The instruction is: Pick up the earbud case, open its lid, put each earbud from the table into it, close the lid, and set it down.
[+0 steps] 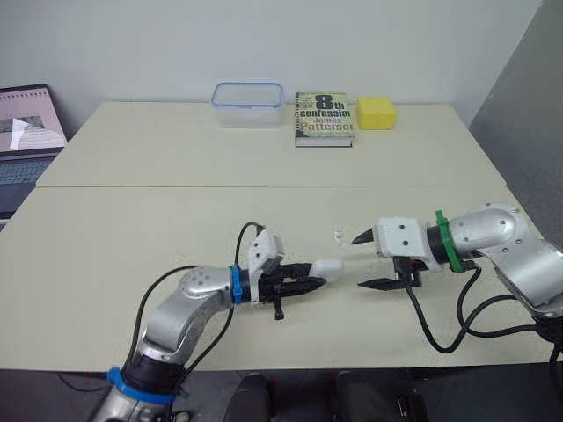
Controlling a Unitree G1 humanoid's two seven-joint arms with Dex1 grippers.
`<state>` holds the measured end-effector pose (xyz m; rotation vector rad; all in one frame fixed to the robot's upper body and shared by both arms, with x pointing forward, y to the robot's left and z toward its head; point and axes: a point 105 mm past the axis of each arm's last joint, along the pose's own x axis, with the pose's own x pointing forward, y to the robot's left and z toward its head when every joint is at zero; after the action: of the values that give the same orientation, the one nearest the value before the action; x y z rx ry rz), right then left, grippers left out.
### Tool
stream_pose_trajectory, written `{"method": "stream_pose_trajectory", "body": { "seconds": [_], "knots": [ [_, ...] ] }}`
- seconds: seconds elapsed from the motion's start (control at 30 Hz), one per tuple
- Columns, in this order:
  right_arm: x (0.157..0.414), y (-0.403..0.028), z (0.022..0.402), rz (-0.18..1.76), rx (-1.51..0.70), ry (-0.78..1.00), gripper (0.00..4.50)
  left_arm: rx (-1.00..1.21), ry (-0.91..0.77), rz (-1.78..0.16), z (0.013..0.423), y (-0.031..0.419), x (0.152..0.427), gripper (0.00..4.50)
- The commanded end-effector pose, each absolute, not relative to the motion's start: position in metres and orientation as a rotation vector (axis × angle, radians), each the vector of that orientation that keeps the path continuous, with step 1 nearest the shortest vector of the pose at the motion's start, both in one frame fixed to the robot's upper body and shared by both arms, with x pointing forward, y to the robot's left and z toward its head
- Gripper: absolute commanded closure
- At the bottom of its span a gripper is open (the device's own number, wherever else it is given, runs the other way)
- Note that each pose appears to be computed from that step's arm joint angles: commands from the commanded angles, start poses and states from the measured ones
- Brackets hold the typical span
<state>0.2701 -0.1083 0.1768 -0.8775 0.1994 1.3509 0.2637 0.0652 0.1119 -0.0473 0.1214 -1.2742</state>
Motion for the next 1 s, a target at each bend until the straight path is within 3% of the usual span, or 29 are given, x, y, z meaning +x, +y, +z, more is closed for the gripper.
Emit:
{"method": "stream_pose_trajectory", "body": {
  "seconds": [0.03, 0.37, 1.0],
  "knots": [
    [0.259, -0.101, 0.191, 1.377, -0.861, 0.095, 0.59, -0.092, 0.019, -1.253, 0.126, 0.068, 0.262, 3.73],
    [0.263, -0.070, 0.186, 1.367, -0.783, 0.034, 0.59, -0.023, -0.005, -1.339, 0.125, 0.060, 0.248, 3.73],
    [0.280, -0.077, 0.202, 1.307, -0.767, 0.027, 0.59, 0.023, -0.003, -1.369, 0.121, 0.060, 0.242, 3.73]
  ]
}}
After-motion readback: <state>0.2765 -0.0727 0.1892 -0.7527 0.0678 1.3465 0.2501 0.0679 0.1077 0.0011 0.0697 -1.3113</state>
